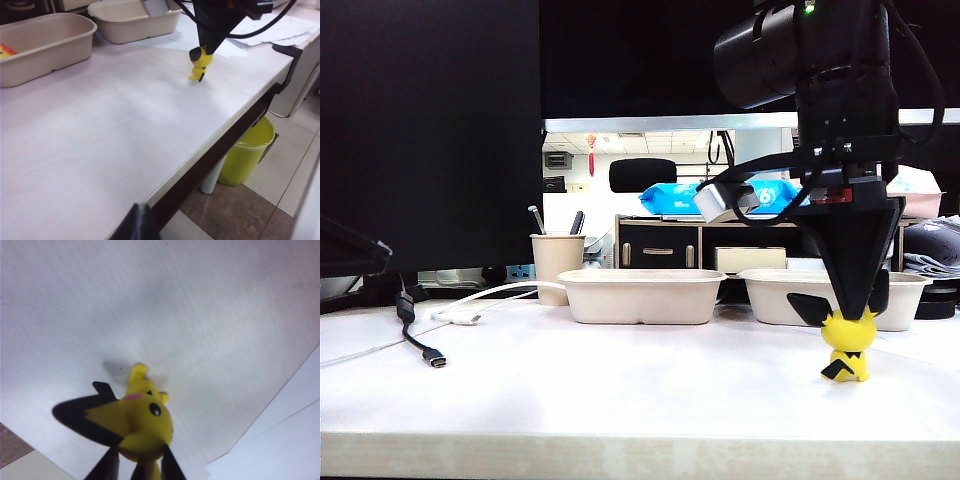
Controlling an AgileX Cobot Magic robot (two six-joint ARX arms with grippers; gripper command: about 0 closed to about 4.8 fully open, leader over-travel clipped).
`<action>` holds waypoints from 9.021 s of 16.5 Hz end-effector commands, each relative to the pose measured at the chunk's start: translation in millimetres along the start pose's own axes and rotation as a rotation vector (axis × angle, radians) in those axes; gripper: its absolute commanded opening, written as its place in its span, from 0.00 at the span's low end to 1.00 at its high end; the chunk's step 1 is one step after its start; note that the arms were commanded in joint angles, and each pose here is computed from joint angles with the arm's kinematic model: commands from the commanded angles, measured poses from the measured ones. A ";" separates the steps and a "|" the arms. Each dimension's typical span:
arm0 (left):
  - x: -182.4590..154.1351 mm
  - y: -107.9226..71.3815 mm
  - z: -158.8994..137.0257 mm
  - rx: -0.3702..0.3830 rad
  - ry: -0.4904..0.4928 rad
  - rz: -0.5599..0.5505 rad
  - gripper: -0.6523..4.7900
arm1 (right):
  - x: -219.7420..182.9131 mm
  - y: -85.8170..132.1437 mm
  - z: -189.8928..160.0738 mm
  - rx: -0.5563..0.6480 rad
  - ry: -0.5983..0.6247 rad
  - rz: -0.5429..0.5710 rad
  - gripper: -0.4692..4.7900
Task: Put the dolls with similar colors into the same paper box, while dolls with different colors go into separate paper boxes.
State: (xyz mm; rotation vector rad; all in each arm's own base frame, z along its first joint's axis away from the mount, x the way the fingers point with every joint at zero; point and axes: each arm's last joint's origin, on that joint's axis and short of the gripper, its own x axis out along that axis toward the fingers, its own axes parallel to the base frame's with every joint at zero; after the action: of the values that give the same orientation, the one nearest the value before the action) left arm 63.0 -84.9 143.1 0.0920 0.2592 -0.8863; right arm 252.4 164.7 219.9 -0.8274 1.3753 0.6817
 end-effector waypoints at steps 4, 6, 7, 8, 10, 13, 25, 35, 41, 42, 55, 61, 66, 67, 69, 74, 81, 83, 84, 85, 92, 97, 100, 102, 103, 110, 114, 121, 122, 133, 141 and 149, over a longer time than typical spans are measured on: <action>-0.1 0.0 1.7 0.000 -0.014 -0.001 0.11 | 0.8 0.3 0.7 -0.003 -0.001 0.000 0.22; 0.0 0.0 1.6 0.000 -0.013 -0.001 0.11 | 0.8 0.5 0.7 -0.003 -0.002 0.004 0.21; 0.0 0.0 1.6 0.000 -0.013 -0.001 0.11 | 0.8 0.9 -0.3 -0.004 0.007 0.011 0.26; 0.0 0.0 1.6 0.000 -0.013 -0.001 0.11 | 0.8 0.9 -0.3 -0.004 0.007 0.011 0.33; 0.0 0.0 1.6 0.000 -0.013 -0.001 0.11 | 0.8 0.9 -0.3 -0.004 0.007 0.011 0.42; 0.0 0.0 1.6 0.000 -0.013 -0.001 0.11 | 1.2 0.5 1.0 -0.002 -0.006 0.006 0.44; 0.0 0.1 1.6 0.000 -0.013 0.001 0.11 | 25.8 0.0 8.7 0.019 0.047 0.031 0.56; 0.0 0.1 1.6 0.000 -0.013 0.001 0.11 | 22.6 -1.6 11.7 0.065 0.026 0.021 0.64; 0.0 0.4 1.6 -0.001 -0.013 0.003 0.11 | 21.6 -2.4 13.3 0.101 0.013 0.016 0.63; 0.0 0.5 1.6 -0.001 -0.013 0.004 0.11 | 21.9 -2.6 13.7 0.132 0.009 0.011 0.63; 0.0 0.5 1.6 -0.001 -0.014 0.003 0.11 | 34.8 -0.6 12.2 0.160 0.039 0.021 0.77; 0.0 0.5 1.6 -0.001 -0.014 0.003 0.11 | 42.7 -0.1 13.4 0.176 0.050 0.028 0.65; 0.0 0.5 1.6 -0.001 -0.014 0.003 0.11 | 42.6 -0.3 13.7 0.175 0.049 0.023 0.46; 0.0 0.5 1.6 -0.001 -0.014 0.003 0.11 | 42.6 -0.6 13.7 0.176 0.049 0.018 0.42; 0.0 0.5 1.6 -0.001 -0.014 0.003 0.11 | 42.3 -0.8 13.7 0.176 0.050 0.015 0.36; 0.0 1.1 1.7 -0.003 -0.014 0.009 0.11 | 40.0 -0.6 12.9 0.175 0.055 0.018 0.36; -0.6 15.8 1.9 -0.038 -0.018 0.141 0.11 | 10.6 -6.4 20.5 0.187 -0.070 -0.014 0.36; -1.1 18.1 2.0 -0.044 -0.021 0.163 0.11 | -15.8 -15.3 35.8 0.198 -0.188 -0.047 0.36; -1.5 19.1 2.2 -0.046 -0.027 0.172 0.11 | -23.7 -18.0 40.8 0.202 -0.234 -0.057 0.36; -2.4 20.3 2.9 -0.049 -0.037 0.183 0.11 | -31.9 -20.9 46.6 0.207 -0.294 -0.065 0.36; -11.7 41.4 5.8 -0.094 -0.099 0.395 0.11 | -36.3 -37.8 88.2 0.216 -0.539 -0.111 0.36; -18.1 54.1 5.1 -0.122 -0.111 0.531 0.11 | -25.2 -52.2 127.1 0.216 -0.614 -0.120 0.36; -23.6 59.5 6.3 -0.130 -0.142 0.602 0.11 | -19.8 -55.8 135.8 0.220 -0.635 -0.131 0.36; -26.2 60.5 7.7 -0.127 -0.166 0.622 0.11 | -15.0 -57.7 138.3 0.229 -0.623 -0.154 0.36; -26.2 60.5 7.6 -0.128 -0.165 0.622 0.11 | -12.9 -58.5 138.7 0.237 -0.612 -0.179 0.36; -26.2 60.5 7.6 -0.127 -0.165 0.622 0.11 | -14.6 -62.3 141.9 0.311 -0.645 -0.248 0.38; -26.2 60.5 7.6 -0.127 -0.165 0.622 0.11 | -14.0 -62.5 140.6 0.319 -0.626 -0.268 0.55; -26.2 60.5 7.6 -0.127 -0.165 0.622 0.11 | -14.1 -62.8 140.6 0.329 -0.624 -0.274 0.85; -26.2 60.5 7.6 -0.127 -0.165 0.622 0.11 | -14.2 -63.1 140.4 0.334 -0.620 -0.289 0.85; -28.2 59.4 9.7 -0.118 -0.197 0.622 0.11 | -82.7 -16.1 104.7 0.313 -0.630 -0.243 0.09; -33.4 64.8 9.8 -0.126 -0.213 0.691 0.11 | -116.1 36.4 2.3 0.408 -0.875 -0.314 0.09; -37.3 69.4 8.9 -0.137 -0.213 0.759 0.11 | -136.5 53.1 -105.0 0.561 -1.083 -0.421 0.09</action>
State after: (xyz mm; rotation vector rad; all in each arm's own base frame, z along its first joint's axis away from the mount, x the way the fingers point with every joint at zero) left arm 96.0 -14.8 158.5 -0.0338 0.0763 -0.1197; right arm 141.6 118.7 345.7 -0.2095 0.3623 0.2888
